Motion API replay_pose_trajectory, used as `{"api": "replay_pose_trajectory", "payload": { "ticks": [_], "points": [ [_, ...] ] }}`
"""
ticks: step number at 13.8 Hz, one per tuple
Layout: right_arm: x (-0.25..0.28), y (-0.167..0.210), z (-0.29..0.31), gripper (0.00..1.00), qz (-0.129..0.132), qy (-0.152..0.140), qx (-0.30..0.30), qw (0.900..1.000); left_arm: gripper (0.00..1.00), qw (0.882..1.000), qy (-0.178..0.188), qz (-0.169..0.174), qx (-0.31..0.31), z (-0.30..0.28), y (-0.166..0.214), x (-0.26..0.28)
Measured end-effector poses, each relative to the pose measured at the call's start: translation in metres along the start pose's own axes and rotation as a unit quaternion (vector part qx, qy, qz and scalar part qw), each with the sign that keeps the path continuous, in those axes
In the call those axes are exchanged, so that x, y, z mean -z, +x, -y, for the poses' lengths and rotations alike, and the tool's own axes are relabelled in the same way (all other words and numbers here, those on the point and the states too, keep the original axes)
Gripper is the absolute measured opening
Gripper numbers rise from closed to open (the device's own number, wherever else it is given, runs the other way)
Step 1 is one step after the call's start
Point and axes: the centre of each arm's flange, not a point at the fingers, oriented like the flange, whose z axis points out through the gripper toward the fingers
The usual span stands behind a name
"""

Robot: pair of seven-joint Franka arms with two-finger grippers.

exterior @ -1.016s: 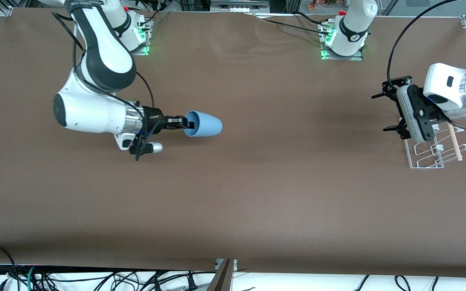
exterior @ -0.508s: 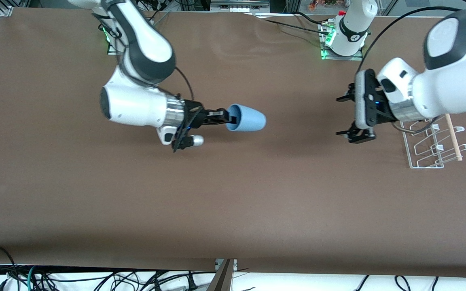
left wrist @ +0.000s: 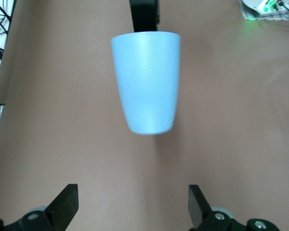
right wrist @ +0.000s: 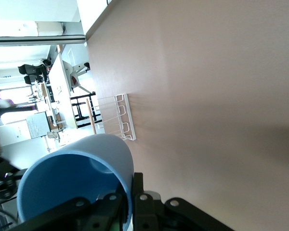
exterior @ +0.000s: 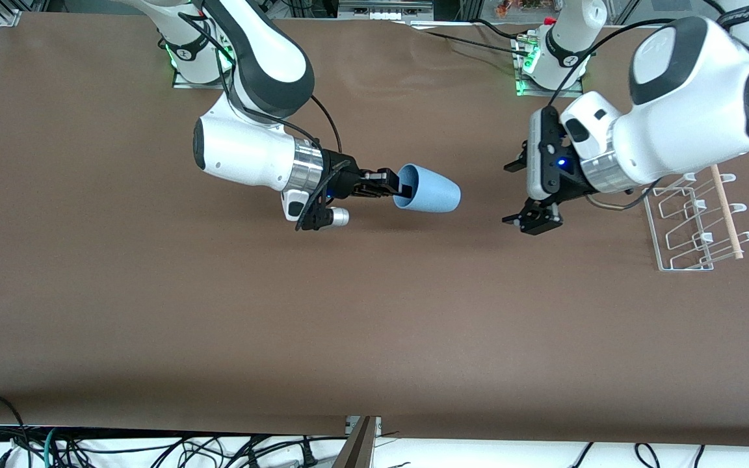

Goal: Transfer cup to left arm and place on rack
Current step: 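Lift the cup with the right gripper while the left gripper approaches, then grasp the cup body with the left gripper beside the right gripper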

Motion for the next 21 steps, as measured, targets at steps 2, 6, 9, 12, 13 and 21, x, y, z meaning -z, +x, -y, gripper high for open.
{"api": "replay_pose_trajectory", "payload": {
  "ticks": [2, 6, 9, 12, 13, 21],
  "points": [
    [-0.009, -0.009, 0.01, 0.06, -0.011, 0.002, -0.003, 1.0, 1.0, 1.0, 0.013, -0.005, -0.007, -0.001, 0.011, -0.014],
    [-0.041, -0.019, 0.018, 0.06, -0.04, 0.006, -0.005, 0.999, 1.0, 1.0, 0.021, -0.01, -0.012, -0.007, 0.031, -0.03],
    [-0.044, -0.01, 0.027, 0.06, -0.048, 0.017, -0.019, 0.999, 1.0, 1.0, 0.017, -0.009, -0.014, -0.01, 0.033, -0.039],
    [-0.042, -0.01, 0.035, 0.06, -0.049, 0.024, -0.021, 0.998, 1.0, 1.0, 0.012, -0.006, -0.01, -0.012, 0.029, -0.05],
    [-0.043, -0.011, 0.035, 0.06, -0.049, 0.024, -0.021, 0.998, 1.0, 1.0, 0.016, -0.006, -0.007, -0.011, 0.026, -0.055],
    [-0.042, -0.01, 0.036, 0.06, -0.051, 0.025, -0.021, 0.998, 0.72, 1.0, 0.023, -0.005, 0.0, -0.011, 0.021, -0.063]
  ]
}}
